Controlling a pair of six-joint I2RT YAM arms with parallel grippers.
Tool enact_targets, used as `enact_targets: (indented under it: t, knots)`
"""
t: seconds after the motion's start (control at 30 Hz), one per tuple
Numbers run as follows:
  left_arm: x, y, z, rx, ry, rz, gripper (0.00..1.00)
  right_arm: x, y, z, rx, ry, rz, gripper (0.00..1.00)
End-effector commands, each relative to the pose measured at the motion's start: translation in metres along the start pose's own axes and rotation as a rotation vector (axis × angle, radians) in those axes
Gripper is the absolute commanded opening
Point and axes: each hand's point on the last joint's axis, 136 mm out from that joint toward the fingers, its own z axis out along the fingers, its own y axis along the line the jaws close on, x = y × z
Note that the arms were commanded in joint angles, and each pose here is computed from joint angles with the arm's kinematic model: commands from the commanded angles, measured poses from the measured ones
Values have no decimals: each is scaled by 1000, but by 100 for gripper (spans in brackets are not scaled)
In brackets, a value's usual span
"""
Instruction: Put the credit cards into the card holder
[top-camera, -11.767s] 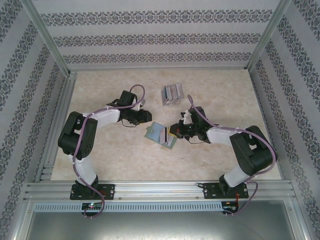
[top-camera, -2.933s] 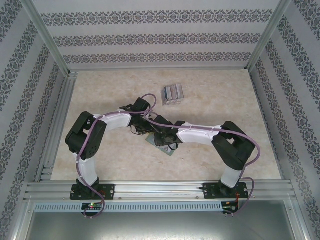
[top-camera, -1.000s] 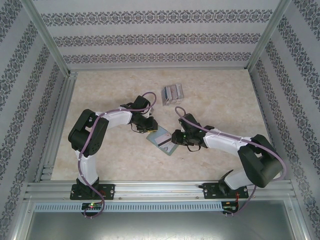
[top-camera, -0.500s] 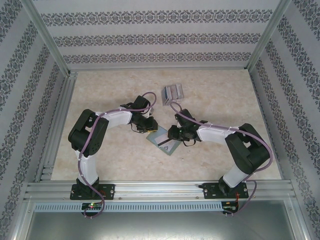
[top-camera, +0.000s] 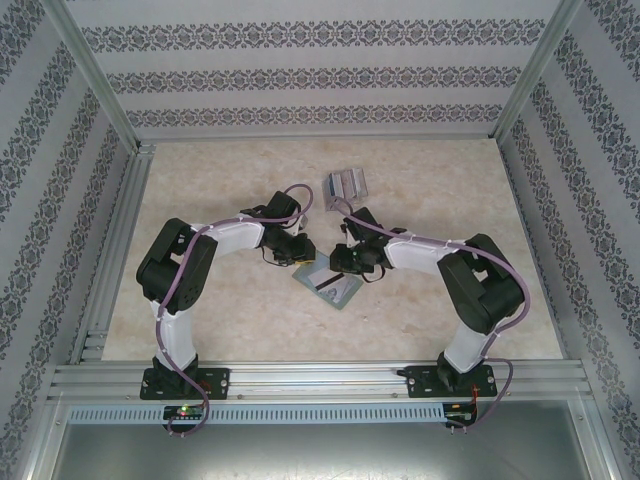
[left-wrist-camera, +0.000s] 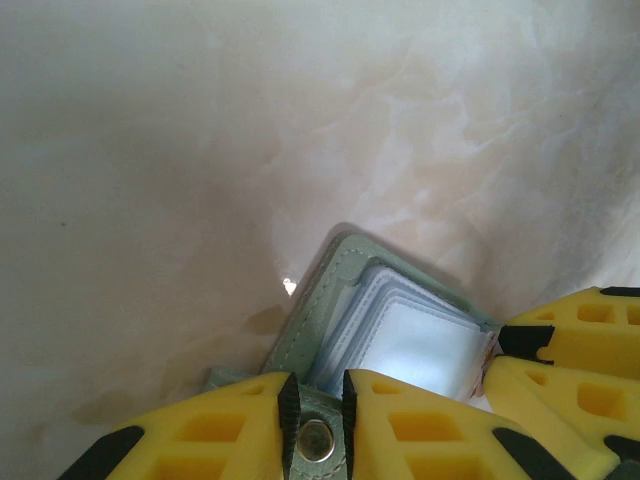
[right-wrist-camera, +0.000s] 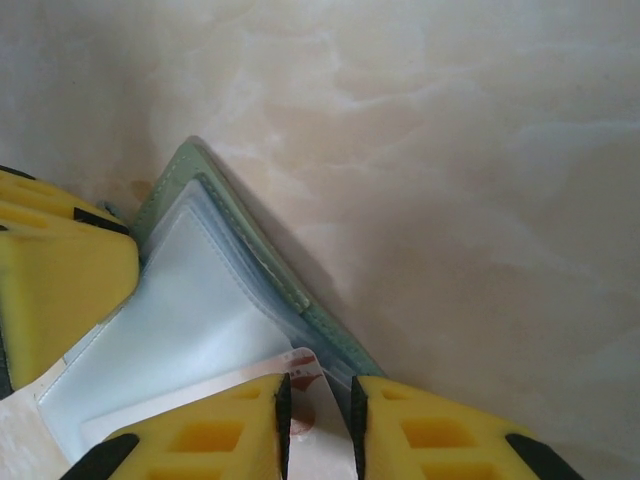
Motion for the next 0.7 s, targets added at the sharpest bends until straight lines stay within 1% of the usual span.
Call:
enact_targets:
  t: [0.0,0.2,0.3,0.4,0.57,0.67]
  knots:
    - [7,38,19,-113,16,-13,24,6,8,6,-33,67,-90,27]
    - [5,36,18,-112,14,-12,23,2,29,1,-33,109,-221,27]
    - [5,36,18,-113,12,-11,23,0,32,4,-23,118,-231,27]
    - [5,36,16,-119,12,-10,23,-4,25,3,19,99,-215,26]
    - [4,37,15,-125,10,-7,23,-9,9,-23,101,48,-195,26]
    - [4,38,15,-127,14,-9,23,-8,10,-46,106,9,-191,27]
